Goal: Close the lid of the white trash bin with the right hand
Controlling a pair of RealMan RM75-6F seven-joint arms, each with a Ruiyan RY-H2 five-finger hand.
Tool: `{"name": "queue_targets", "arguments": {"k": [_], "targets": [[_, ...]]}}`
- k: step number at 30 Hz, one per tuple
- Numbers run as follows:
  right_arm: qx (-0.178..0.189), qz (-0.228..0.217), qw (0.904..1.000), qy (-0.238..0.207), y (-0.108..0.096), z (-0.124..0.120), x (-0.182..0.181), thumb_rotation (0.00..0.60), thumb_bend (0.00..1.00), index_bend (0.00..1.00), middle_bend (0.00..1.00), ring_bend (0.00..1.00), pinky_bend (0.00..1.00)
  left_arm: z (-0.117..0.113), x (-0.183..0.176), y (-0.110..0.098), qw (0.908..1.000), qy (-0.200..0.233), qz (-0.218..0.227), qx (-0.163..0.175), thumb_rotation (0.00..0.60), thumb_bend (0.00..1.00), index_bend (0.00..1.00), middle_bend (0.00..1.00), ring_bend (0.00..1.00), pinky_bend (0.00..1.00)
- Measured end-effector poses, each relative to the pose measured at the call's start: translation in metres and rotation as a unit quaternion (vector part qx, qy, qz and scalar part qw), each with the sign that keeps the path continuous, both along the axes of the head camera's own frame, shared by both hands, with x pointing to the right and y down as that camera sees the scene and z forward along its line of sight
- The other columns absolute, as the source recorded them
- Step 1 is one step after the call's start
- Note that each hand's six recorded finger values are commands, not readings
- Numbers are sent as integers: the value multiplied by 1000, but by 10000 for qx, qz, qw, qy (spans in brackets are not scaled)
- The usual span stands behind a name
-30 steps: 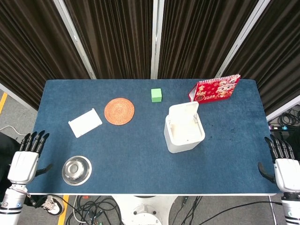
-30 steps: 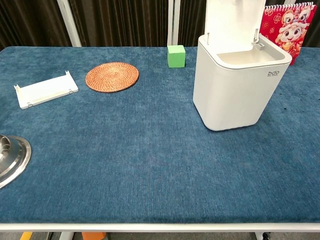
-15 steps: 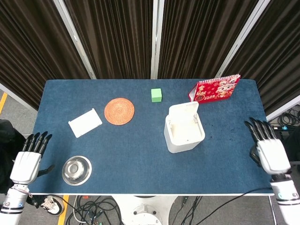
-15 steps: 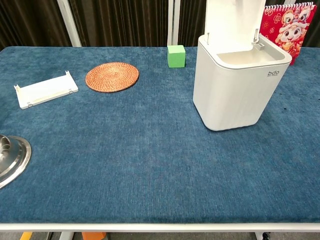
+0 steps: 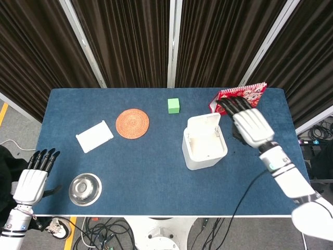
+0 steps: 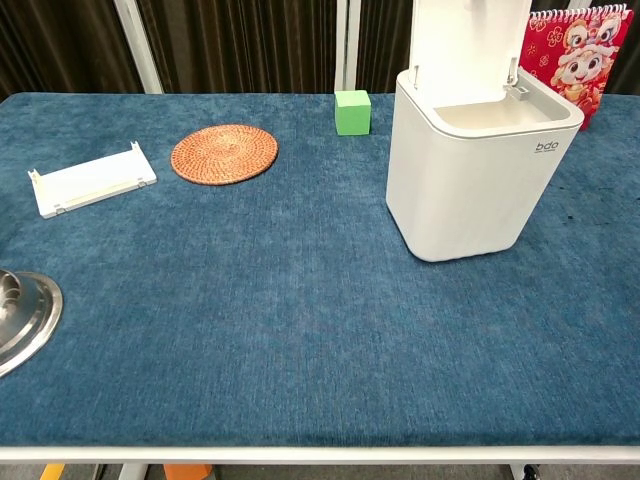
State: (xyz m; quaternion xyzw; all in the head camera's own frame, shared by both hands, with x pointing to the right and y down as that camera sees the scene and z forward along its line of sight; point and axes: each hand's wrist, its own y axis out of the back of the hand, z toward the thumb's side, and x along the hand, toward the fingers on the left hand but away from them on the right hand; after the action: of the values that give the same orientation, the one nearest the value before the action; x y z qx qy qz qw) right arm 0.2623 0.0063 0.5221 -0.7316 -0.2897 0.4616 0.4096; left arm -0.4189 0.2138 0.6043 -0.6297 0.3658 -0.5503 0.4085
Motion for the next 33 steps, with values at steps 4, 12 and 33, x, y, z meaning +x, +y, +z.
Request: {"name": "queue_targets", "arguments": {"k": [4,12,33], "targets": [[-270,-90,9996,-23,-10,2,-23,600,1000,0,91,0,0,0,0,-1,10000,16,5,2,600,0,74,55,0,77],[-810,-67,9967,-28,-12,14,-43,600,1000,0,168,23,87,2,-2,-1,10000,24,-23,-31,600,0,73,55,0,76],[-1196,-258,9925,73,26,15,-35,600,1000,0,295,168,253,3,-4,2,10000,31,-54,-71,600,0,74,55,0,77]]}}
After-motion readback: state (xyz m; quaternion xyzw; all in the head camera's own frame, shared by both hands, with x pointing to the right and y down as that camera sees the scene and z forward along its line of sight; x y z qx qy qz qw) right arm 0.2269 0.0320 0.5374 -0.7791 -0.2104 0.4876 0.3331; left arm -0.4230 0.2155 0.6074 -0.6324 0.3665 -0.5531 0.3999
